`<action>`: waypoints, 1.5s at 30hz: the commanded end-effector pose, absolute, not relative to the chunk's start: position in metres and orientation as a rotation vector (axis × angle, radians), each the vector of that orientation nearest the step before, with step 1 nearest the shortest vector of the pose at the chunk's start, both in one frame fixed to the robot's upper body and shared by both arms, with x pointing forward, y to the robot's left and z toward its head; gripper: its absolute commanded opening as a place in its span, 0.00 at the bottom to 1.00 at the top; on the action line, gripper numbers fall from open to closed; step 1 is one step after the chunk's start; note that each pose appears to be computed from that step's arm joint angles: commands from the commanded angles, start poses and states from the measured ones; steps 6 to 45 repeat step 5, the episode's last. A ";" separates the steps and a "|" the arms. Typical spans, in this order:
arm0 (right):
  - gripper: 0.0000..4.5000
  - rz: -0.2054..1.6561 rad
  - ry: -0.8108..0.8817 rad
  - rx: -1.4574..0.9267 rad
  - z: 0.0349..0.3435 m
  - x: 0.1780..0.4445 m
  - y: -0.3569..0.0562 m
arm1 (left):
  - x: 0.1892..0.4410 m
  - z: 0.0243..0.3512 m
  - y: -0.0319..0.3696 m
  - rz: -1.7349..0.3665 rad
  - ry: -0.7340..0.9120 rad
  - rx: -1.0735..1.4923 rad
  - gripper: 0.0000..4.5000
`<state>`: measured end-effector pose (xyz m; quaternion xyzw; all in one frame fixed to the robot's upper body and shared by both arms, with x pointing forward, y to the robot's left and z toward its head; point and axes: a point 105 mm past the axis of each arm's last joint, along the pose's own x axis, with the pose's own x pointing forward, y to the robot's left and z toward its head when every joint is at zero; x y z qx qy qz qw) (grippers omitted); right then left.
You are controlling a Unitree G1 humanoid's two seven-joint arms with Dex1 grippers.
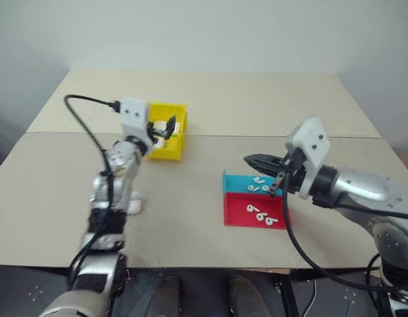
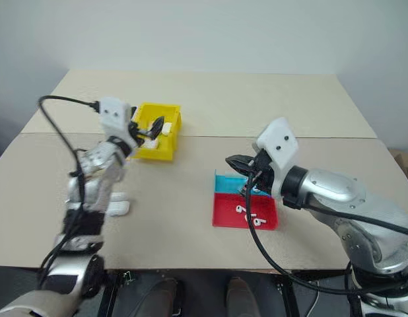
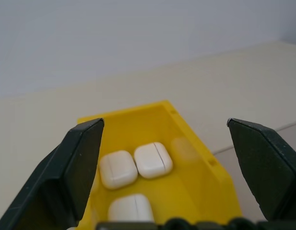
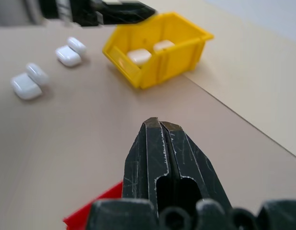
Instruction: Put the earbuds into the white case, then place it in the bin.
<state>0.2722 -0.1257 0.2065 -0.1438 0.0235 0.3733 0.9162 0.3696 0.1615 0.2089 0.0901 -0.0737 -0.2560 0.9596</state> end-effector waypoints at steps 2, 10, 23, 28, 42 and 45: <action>0.00 0.718 -0.075 -0.325 0.222 0.266 -0.138 | 0.304 0.227 0.143 -0.883 -0.182 0.252 1.00; 0.00 0.738 -0.082 -0.301 0.223 0.262 -0.144 | 0.275 0.223 0.145 -1.033 -0.101 0.253 1.00; 0.00 0.738 -0.082 -0.301 0.223 0.262 -0.144 | 0.275 0.223 0.145 -1.033 -0.101 0.253 1.00; 0.00 0.738 -0.082 -0.301 0.223 0.262 -0.144 | 0.275 0.223 0.145 -1.033 -0.101 0.253 1.00; 0.00 0.738 -0.082 -0.301 0.223 0.262 -0.144 | 0.275 0.223 0.145 -1.033 -0.101 0.253 1.00; 0.00 0.738 -0.082 -0.301 0.223 0.262 -0.144 | 0.275 0.223 0.145 -1.033 -0.101 0.253 1.00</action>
